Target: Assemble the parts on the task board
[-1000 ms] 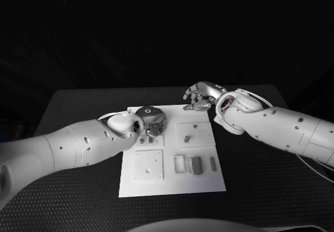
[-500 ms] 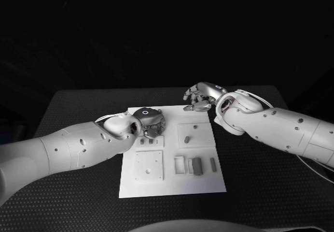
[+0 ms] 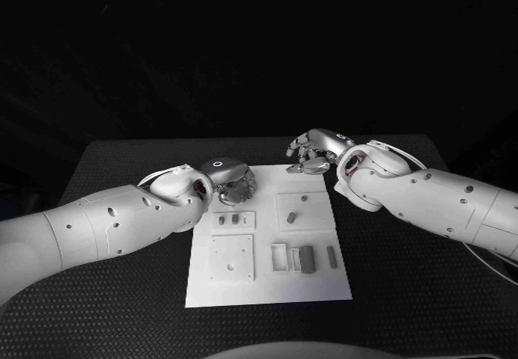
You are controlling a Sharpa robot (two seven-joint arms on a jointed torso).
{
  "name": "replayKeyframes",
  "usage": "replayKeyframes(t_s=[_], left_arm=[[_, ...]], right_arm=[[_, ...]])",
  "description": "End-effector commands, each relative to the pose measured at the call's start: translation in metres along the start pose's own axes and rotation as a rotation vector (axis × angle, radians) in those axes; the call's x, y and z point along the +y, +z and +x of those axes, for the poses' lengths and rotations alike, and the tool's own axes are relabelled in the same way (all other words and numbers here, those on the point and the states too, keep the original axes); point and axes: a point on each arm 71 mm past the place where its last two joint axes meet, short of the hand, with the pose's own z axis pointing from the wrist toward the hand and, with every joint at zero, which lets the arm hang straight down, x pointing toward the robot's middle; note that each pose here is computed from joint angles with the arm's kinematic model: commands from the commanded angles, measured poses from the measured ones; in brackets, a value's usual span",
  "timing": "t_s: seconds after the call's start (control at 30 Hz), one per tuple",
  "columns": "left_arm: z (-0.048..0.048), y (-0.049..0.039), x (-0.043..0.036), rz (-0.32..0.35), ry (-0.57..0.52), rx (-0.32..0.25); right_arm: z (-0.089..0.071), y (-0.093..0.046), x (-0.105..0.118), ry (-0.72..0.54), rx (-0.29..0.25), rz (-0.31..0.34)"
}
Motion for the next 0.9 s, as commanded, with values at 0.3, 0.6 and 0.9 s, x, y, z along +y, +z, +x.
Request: replayKeyframes(t_s=[0.3, 0.6, 0.9], left_arm=[[-0.0060, -0.0211, 0.0263, -0.062, -0.039, -0.008], [-0.0058, -0.0285, 0.0377, -0.090, -0.022, -0.001], [0.0007, -0.0276, 0.0385, -0.092, 0.002, 0.029]], right_arm=[[-0.001, -0.002, -0.002, -0.003, 0.000, -0.002], [-0.001, -0.002, -0.003, -0.004, -0.001, -0.001], [-0.001, -0.002, -0.003, -0.004, 0.000, -0.001]])
